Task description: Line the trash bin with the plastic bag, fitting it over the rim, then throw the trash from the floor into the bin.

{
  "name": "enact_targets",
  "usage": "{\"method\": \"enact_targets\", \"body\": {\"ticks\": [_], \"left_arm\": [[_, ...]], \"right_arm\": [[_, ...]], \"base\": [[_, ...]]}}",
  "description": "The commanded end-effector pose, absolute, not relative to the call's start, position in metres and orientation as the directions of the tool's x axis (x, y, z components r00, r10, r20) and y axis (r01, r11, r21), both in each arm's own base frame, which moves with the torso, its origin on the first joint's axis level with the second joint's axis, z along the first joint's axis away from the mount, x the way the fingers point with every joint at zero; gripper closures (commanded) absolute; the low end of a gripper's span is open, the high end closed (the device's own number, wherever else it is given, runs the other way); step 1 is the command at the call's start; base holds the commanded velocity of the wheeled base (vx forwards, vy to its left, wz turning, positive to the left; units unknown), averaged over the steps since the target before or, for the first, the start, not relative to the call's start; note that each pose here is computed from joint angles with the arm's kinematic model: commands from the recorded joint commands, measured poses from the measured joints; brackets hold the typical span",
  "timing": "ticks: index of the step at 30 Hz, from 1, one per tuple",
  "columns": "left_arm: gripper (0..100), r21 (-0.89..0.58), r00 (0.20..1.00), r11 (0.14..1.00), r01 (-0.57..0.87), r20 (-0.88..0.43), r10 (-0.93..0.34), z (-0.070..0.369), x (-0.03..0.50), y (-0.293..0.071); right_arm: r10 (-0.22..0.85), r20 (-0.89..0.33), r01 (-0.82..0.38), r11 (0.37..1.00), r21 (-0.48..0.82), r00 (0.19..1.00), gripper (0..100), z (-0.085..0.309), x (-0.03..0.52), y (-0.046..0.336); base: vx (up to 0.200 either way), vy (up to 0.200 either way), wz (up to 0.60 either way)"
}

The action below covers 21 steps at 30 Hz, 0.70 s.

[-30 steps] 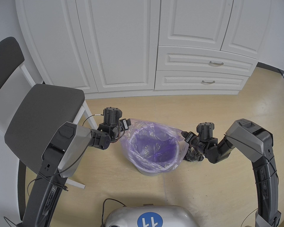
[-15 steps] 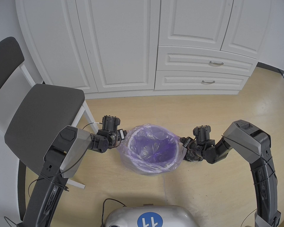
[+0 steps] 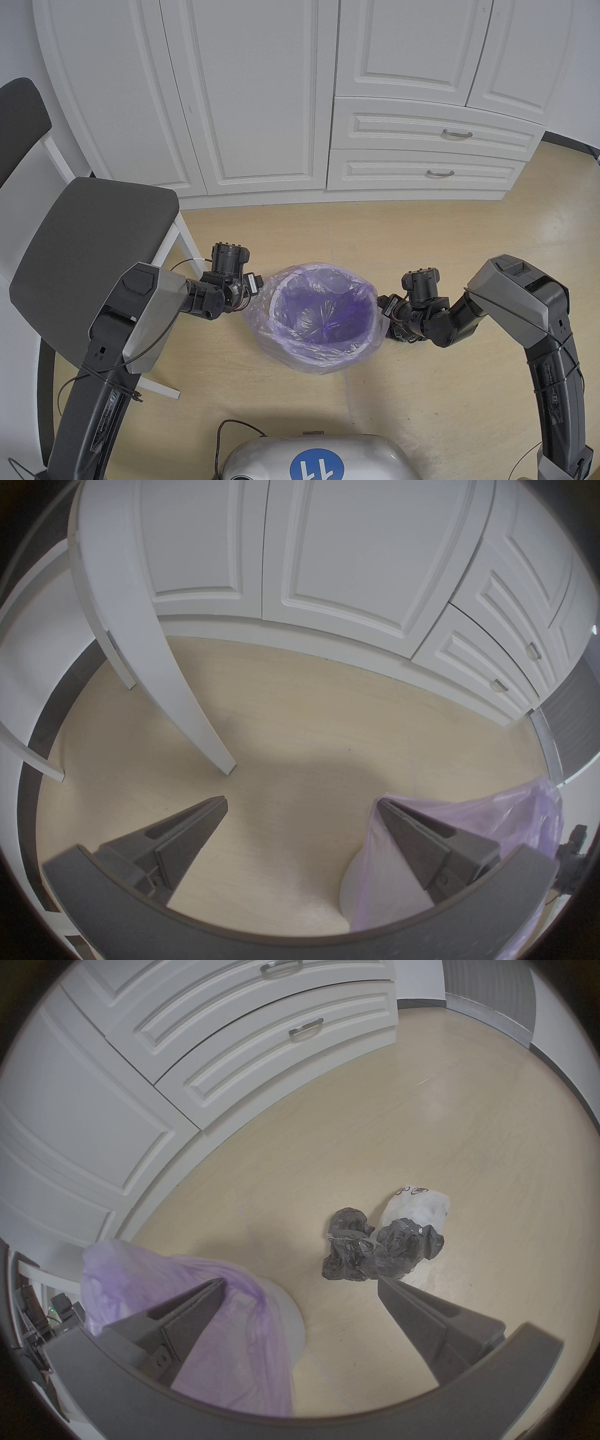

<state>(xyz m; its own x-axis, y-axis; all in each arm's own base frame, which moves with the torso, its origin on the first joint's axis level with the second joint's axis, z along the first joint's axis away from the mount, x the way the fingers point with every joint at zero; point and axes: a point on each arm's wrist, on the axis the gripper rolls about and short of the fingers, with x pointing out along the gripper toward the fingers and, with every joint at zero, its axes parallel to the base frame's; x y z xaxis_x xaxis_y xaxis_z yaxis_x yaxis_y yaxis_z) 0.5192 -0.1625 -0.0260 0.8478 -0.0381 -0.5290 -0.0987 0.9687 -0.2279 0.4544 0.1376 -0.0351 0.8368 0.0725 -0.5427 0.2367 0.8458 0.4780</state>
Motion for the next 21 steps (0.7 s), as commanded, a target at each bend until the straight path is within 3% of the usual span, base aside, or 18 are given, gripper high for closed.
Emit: {"method": "enact_targets", "body": {"ticks": [1, 11, 21], "left_arm": [[0, -0.257, 0.869, 0.962, -0.096, -0.492, -0.045, -0.006, 0.520, -0.164], [0, -0.273, 0.881, 0.958, -0.083, -0.470, -0.058, 0.028, 0.505, -0.165], [0, -0.236, 0.881, 0.970, -0.060, -0.470, -0.059, 0.036, 0.494, -0.162]], "right_arm": [[0.076, -0.525, 0.234, 0.835, 0.498, 0.848, 0, -0.019, 0.450, 0.136], [0.089, -0.470, 0.183, 0.845, 0.502, 0.878, 0, -0.018, 0.430, 0.132], [0.092, -0.571, 0.115, 0.942, 0.316, 0.816, 0, -0.041, 0.405, 0.124]], "base": [[0.000, 0.000, 0.00], [0.000, 0.000, 0.00], [0.000, 0.000, 0.00]]}}
